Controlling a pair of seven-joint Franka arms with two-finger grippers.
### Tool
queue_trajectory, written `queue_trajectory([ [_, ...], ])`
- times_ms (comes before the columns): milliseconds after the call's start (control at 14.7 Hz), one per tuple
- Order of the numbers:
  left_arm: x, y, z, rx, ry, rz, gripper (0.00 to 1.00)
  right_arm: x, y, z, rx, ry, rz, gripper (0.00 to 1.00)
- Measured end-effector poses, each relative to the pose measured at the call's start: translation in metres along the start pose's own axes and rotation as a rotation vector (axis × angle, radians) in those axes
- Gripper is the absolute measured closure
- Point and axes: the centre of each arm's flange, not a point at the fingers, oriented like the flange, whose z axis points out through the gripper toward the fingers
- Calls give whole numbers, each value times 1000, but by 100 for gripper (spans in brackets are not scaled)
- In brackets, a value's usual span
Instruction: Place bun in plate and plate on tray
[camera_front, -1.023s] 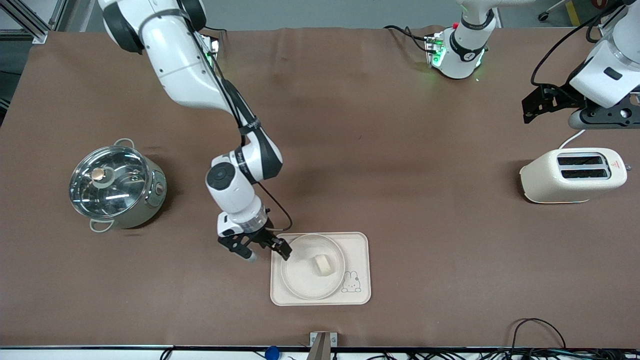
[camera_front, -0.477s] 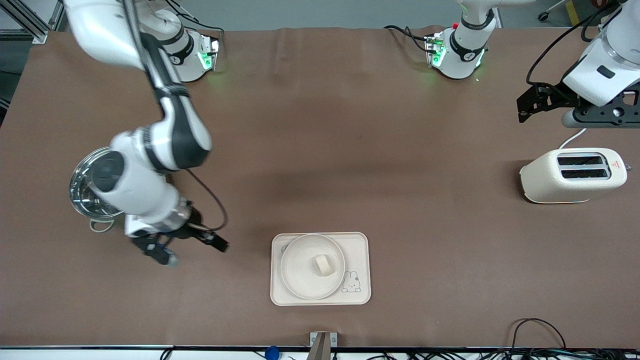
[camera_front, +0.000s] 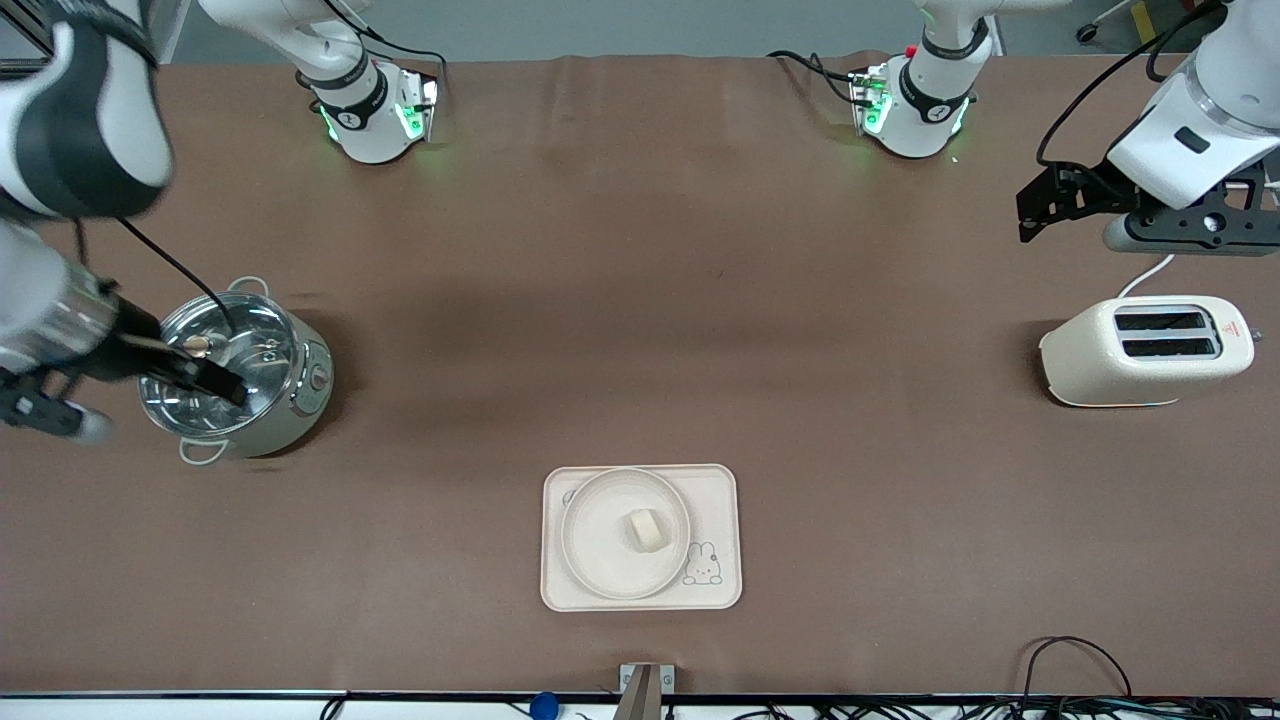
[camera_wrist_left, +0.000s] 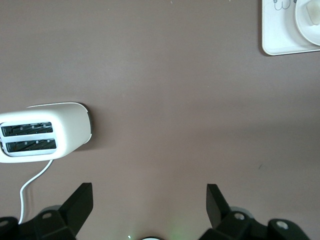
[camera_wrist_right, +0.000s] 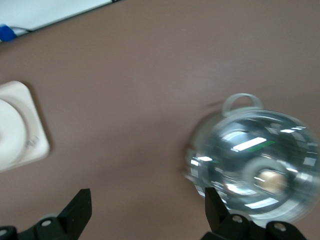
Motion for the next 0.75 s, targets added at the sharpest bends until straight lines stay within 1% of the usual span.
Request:
queue_trajectory([
  [136, 0, 0, -1, 0, 4, 0, 0, -17, 38, -35, -27, -3, -31, 0],
  [273, 0, 0, -4, -1, 10, 1, 0, -25, 81, -57, -30, 2, -47, 0],
  [409, 1, 0, -9, -2, 23, 1, 0, -25, 120, -66, -30, 11, -58, 0],
  [545, 1, 0, -11, -3, 28, 0, 0, -25, 131, -68, -31, 14, -64, 0],
  [750, 1, -1, -11, -3, 28, -1, 0, -27, 108, -68, -29, 14, -105, 0],
])
